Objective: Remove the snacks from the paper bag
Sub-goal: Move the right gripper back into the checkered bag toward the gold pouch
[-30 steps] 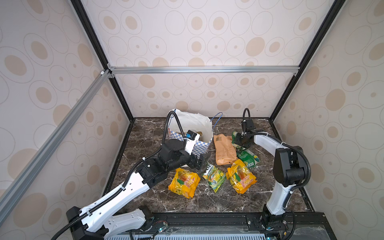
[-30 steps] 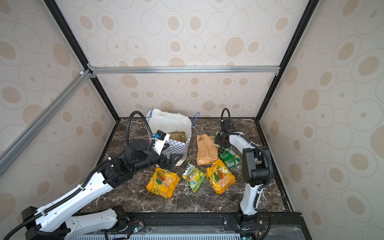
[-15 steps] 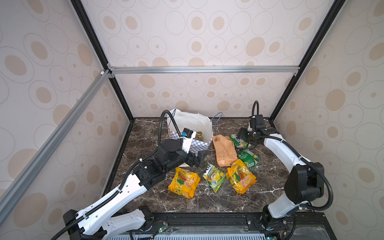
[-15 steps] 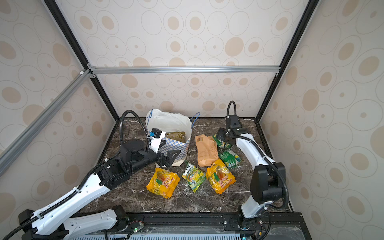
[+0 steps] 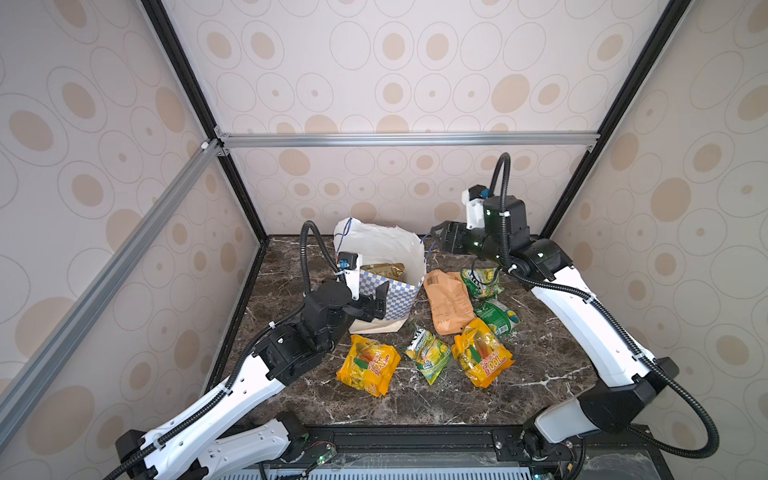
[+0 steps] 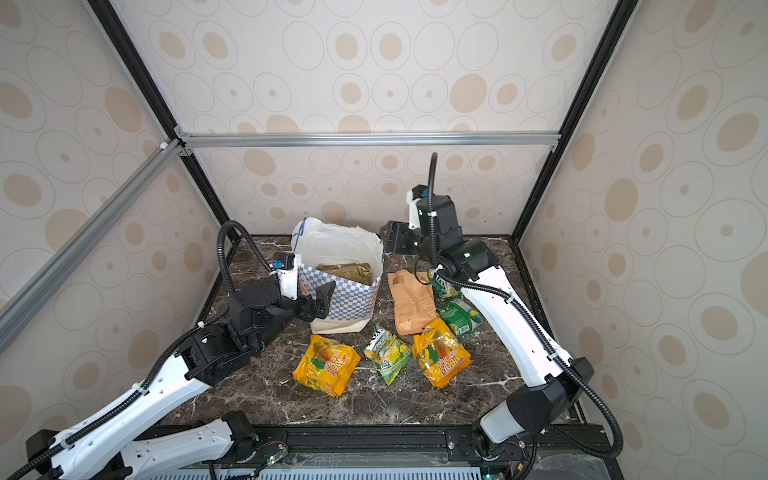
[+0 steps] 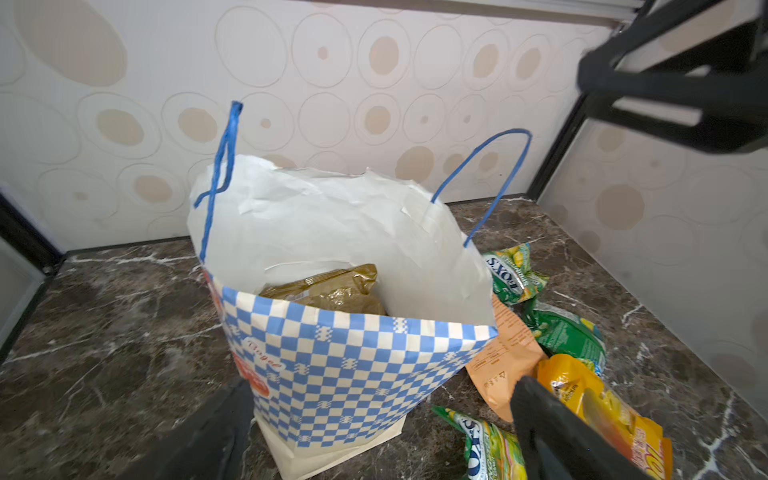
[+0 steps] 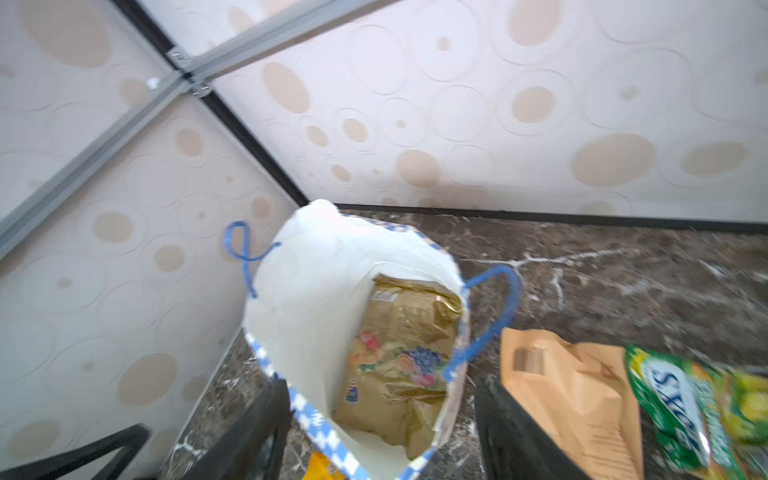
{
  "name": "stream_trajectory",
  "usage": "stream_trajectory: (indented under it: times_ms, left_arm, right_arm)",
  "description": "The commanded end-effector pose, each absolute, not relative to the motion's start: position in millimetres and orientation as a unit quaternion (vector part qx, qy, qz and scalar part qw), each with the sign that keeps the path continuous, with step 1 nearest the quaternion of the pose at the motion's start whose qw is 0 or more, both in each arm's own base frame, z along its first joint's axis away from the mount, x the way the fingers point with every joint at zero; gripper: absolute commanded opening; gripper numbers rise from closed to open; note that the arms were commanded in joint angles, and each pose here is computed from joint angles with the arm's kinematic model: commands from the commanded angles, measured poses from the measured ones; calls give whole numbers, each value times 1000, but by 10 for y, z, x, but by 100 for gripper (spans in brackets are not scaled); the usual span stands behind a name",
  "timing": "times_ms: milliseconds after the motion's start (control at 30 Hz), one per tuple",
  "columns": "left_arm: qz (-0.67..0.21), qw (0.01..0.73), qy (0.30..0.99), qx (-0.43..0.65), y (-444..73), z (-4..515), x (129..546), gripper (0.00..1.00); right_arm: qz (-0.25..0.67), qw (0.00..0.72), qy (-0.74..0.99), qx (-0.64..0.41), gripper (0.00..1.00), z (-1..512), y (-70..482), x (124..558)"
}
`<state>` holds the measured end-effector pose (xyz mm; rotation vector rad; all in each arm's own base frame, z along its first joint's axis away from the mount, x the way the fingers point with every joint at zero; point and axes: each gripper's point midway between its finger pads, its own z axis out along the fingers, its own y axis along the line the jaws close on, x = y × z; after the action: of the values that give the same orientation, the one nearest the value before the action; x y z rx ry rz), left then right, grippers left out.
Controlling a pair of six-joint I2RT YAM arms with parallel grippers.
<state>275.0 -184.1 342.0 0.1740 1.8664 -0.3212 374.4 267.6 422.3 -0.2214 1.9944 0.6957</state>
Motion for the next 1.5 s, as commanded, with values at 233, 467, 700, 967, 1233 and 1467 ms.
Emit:
stream_trajectory:
  times_ms: [233,467,700,967,1233,1467]
  left_arm:
    - [-102,600,794,11,-1456,3517,2684,96]
    - [-88,593,800,12,-1318,3470,2625,97]
    - [-83,584,807,29,-1334,3398,2613,97]
    - [-97,586,804,39,-1411,3399,2628,98]
    - [-101,584,805,39,-1423,3391,2627,98]
    - [-101,583,805,40,-1426,3373,2628,98]
  right_arm:
    - [252,401,865,-168,72,3665,3615,4008]
    - [190,362,896,-173,72,2841,3865,4447]
    - [152,301,924,-183,80,1984,3981,4578]
    - [176,186,948,-189,100,1145,4147,4358]
    - [111,130,971,-169,100,465,4024,4248]
    - [40,62,983,-167,100,-125,3763,4042]
